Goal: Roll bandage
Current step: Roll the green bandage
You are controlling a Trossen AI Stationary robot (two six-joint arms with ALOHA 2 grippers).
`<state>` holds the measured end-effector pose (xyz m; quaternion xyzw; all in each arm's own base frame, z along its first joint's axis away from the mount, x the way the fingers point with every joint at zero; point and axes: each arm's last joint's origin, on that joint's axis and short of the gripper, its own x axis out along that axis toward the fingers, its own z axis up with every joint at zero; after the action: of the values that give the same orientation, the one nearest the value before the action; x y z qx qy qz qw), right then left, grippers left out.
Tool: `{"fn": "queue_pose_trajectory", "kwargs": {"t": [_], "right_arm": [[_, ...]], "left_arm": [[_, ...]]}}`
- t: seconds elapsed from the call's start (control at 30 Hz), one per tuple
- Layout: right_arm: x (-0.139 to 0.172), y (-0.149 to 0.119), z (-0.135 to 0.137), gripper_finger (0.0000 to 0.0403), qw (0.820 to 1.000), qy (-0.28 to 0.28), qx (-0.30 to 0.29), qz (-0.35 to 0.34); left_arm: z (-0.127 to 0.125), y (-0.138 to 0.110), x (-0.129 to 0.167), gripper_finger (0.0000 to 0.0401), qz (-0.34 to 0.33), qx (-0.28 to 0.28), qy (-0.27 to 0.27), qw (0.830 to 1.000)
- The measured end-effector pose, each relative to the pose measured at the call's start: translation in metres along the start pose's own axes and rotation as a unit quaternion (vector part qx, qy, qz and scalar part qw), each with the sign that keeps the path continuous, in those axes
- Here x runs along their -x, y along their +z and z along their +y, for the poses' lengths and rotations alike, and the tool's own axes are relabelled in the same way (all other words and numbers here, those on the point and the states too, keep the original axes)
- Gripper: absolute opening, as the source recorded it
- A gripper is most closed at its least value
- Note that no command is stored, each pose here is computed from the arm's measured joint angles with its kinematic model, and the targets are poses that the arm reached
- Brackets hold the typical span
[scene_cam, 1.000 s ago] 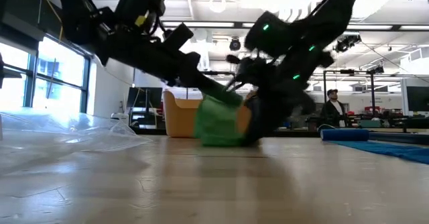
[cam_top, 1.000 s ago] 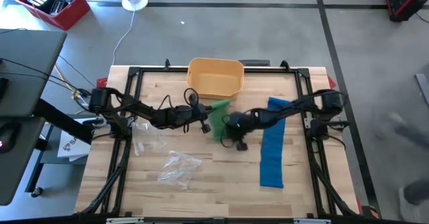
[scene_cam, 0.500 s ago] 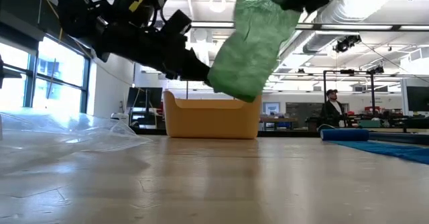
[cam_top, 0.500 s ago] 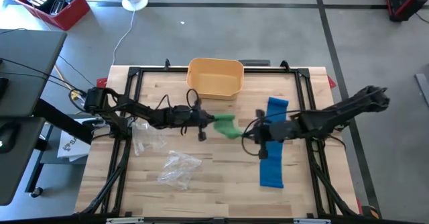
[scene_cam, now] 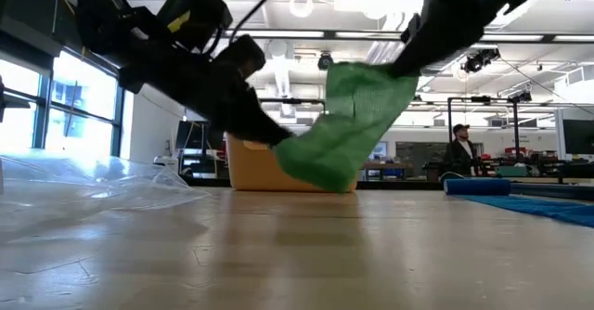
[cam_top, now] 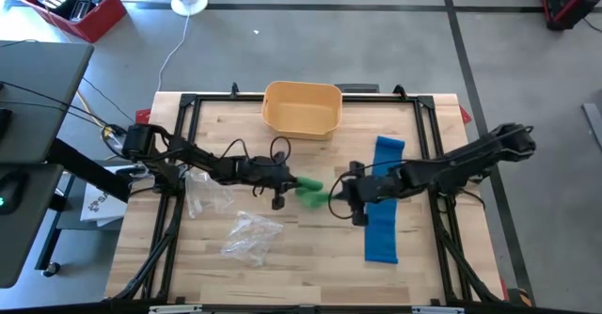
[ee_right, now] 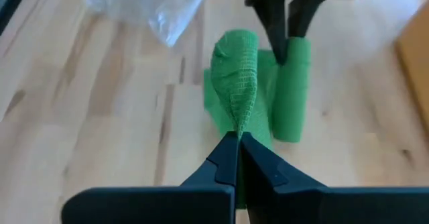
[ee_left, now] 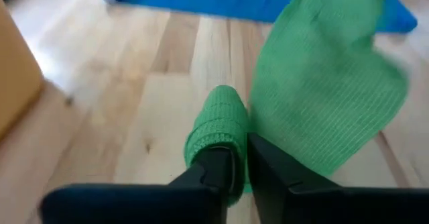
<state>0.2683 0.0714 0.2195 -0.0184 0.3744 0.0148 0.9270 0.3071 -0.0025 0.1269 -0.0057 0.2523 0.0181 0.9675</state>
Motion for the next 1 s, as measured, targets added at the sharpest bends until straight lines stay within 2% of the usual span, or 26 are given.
{"fn": "queue_pose_trajectory", "kwargs": {"t": [0.13, 0.4, 0.6, 0.67, 0.8, 0.9, 1.0], "right_arm": [[-0.007, -0.004, 0.003, 0.0000, 1.000, 0.018, -0.012, 0.021], [0.003, 0.001, 0.001, 0.0000, 1.000, 0.021, -0.017, -0.001], [0.010, 0.004, 0.000, 0.0000, 0.999, 0.022, -0.019, -0.014], [0.010, 0.004, 0.000, 0.0000, 0.999, 0.022, -0.022, -0.014], [0.009, 0.003, -0.002, 0.0000, 0.999, 0.019, -0.033, -0.009], [0.009, 0.001, -0.002, 0.0000, 0.999, 0.016, -0.032, -0.001], [0.009, 0.001, -0.006, 0.0000, 0.999, 0.010, -0.038, 0.004]], "left_arm": [[0.001, -0.005, 0.000, 0.0095, 0.023, 0.002, 0.019, 1.000], [0.001, -0.012, 0.000, 0.0140, 0.059, -0.025, 0.023, 0.998], [-0.005, -0.015, 0.001, 0.0154, 0.076, -0.101, 0.013, 0.992], [-0.006, -0.015, 0.001, 0.0154, 0.076, -0.122, 0.025, 0.989], [-0.006, -0.010, 0.001, 0.0155, 0.049, -0.114, 0.041, 0.991], [-0.007, -0.007, 0.001, 0.0155, 0.037, -0.115, 0.002, 0.993], [-0.006, -0.002, 0.004, 0.0155, 0.024, -0.085, -0.017, 0.996]]}}
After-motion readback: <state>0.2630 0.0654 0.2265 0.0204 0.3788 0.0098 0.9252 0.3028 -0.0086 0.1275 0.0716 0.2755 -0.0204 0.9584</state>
